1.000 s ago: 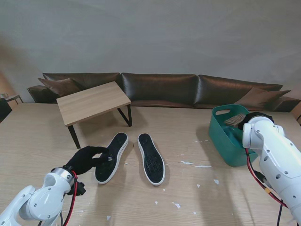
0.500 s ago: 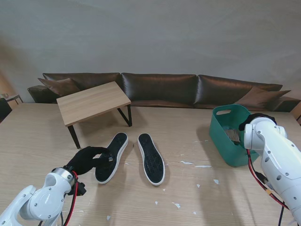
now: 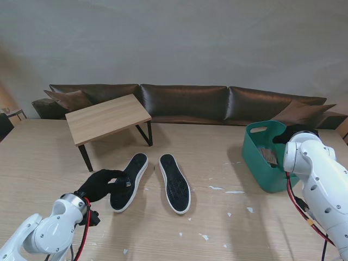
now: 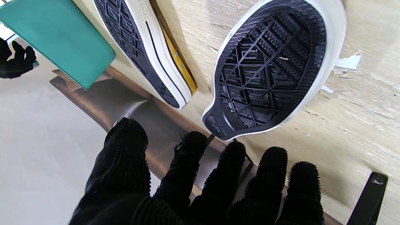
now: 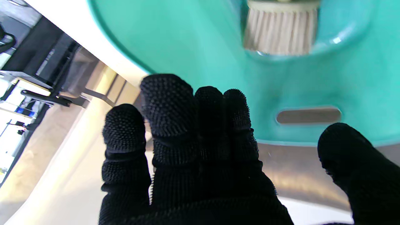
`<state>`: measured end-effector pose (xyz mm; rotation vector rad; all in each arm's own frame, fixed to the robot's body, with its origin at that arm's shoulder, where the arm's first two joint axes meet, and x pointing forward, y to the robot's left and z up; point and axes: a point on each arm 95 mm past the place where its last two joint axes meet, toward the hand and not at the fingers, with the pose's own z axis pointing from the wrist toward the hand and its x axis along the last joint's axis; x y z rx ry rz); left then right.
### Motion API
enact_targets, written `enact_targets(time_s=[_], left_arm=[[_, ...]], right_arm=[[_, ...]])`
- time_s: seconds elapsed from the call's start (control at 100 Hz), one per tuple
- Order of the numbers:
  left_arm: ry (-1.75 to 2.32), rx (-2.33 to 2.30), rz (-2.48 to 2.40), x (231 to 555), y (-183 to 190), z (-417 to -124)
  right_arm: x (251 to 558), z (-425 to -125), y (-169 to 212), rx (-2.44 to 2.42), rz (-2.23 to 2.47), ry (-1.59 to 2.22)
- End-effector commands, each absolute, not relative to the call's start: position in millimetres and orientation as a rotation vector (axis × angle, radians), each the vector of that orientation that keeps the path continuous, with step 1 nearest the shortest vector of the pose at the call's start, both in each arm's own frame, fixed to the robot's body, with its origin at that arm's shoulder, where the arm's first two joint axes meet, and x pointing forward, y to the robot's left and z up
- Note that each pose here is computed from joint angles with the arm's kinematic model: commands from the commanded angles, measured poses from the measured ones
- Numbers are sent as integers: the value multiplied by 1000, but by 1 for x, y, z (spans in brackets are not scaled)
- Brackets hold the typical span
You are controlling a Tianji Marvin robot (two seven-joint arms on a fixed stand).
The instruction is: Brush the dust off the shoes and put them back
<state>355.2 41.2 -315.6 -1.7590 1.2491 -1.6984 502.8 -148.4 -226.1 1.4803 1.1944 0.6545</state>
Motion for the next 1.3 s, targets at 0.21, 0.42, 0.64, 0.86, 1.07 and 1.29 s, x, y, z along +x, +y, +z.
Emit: enact_targets(time_s=[0.21,0.42,0.64,0.86,1.07,1.29], left_arm=[[1273,-1783,-1691,355,39,-319],[1276,-1781,-1692,355,39,-319],[1282,-1783,-1693,356,38,-320],[1296,-1774,-1700,356,34,-318],[1315,-1760,-1719,357,28,-315],[1310,-1754,-1720,363,24,-313]], right_arm=[[488,-201,-114,1413,938,1092],[471,-197,-91,1381,1115,1057],[445,-201,-63,1375,1305,1045],[411,-219,-28,1400,1525,1039],[386,-251,5,1447,1682,1051],[378,-288,22,1554,1741,1076]])
